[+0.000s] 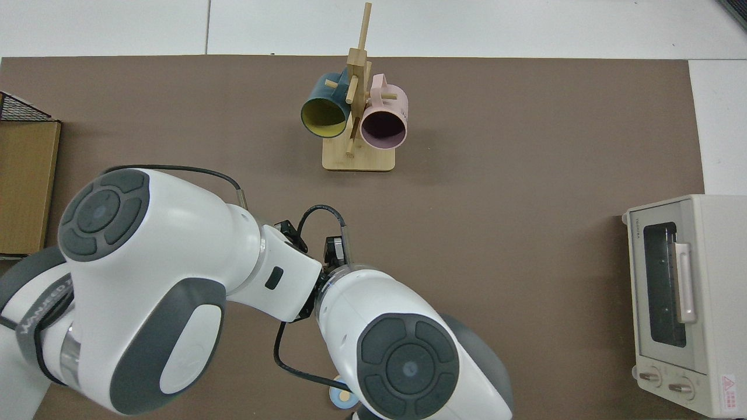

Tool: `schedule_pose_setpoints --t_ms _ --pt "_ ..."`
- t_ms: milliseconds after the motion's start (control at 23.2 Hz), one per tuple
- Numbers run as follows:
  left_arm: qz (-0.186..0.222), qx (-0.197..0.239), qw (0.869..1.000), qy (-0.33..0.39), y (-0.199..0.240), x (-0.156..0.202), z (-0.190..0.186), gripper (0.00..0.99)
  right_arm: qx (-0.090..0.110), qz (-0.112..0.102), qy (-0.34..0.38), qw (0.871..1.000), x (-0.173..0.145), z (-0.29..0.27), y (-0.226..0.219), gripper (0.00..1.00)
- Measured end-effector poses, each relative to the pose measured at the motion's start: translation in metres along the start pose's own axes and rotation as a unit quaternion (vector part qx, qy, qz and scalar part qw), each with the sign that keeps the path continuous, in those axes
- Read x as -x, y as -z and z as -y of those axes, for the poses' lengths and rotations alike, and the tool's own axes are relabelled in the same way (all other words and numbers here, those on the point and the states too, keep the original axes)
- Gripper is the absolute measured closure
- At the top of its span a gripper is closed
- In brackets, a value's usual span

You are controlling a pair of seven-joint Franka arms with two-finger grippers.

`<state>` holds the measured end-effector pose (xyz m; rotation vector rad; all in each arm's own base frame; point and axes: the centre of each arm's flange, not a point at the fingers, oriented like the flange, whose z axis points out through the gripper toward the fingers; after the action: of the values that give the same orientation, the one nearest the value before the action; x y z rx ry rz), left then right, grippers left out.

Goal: Put markers into pen holder
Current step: 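Grasp the marker with the left gripper while the right gripper opens, then carry the marker with the left gripper toward the table edge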

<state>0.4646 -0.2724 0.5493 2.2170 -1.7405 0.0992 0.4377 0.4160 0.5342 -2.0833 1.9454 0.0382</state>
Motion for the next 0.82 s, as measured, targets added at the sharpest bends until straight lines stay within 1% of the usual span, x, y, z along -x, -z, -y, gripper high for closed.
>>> schedule_pose_setpoints --t_ms 215,259,345,388,431,474,517,560,603,646,689,733,776,819 --pt "0.0 0.001 1.0 0.001 0.0001 0.0005 0.0002 0.837 0.0 0.001 0.0 1.0 0.0003 -0.0001 0.0 0.82" --pt "0.0 0.001 1.0 0.001 0.0004 0.0009 0.0003 0.837 -0.001 0.001 -0.001 1.0 -0.0001 0.0004 0.0001 0.79" --pt "0.001 0.001 1.0 0.003 0.0008 0.0017 0.0008 0.837 -0.002 0.002 -0.002 1.0 -0.0004 0.0011 0.0005 0.79" --pt "0.002 0.003 1.0 0.004 0.0007 0.0025 0.0008 0.837 -0.003 0.003 -0.003 1.0 -0.001 0.002 0.0009 0.76" --pt "0.003 0.004 1.0 0.004 0.0004 0.0032 0.0009 0.837 -0.004 0.003 -0.004 1.0 -0.0019 0.0032 0.0014 0.7" --pt "0.004 0.005 1.0 0.005 0.0002 0.0038 0.0009 0.837 -0.005 0.003 -0.005 1.0 -0.0029 0.0044 0.002 0.67" --pt "0.004 0.007 1.0 0.005 -0.0001 0.0041 0.0007 0.837 -0.005 0.004 -0.006 1.0 -0.0038 0.0055 0.0025 0.58" --pt "0.005 0.007 1.0 0.005 -0.0003 0.0043 0.0006 0.837 -0.006 0.004 -0.007 1.0 -0.0045 0.0064 0.003 0.55" --pt "0.005 0.008 1.0 0.005 -0.0003 0.0044 0.0005 0.837 -0.006 0.004 -0.007 1.0 -0.0049 0.007 0.0033 0.45" --pt "0.006 0.008 1.0 0.005 -0.0004 0.0044 0.0004 0.837 -0.007 0.004 -0.008 1.0 -0.0052 0.0074 0.0036 0.38" --pt "0.006 0.008 1.0 0.006 -0.0004 0.0045 0.0003 0.837 -0.007 0.004 -0.008 1.0 -0.0052 0.0076 0.0039 0.35" --pt "0.006 0.008 1.0 0.006 -0.0004 0.0045 0.0003 0.837 -0.007 0.004 -0.008 1.0 -0.0051 0.0077 0.0042 0.25" --pt "0.006 0.009 1.0 0.007 -0.0003 0.0046 0.0003 0.837 -0.008 0.005 -0.008 1.0 -0.0049 0.0079 0.0047 0.23" --pt "0.006 0.008 1.0 0.007 -0.0003 0.0046 0.0002 0.837 -0.008 0.005 -0.008 1.0 -0.0048 0.0081 0.0052 0.13"
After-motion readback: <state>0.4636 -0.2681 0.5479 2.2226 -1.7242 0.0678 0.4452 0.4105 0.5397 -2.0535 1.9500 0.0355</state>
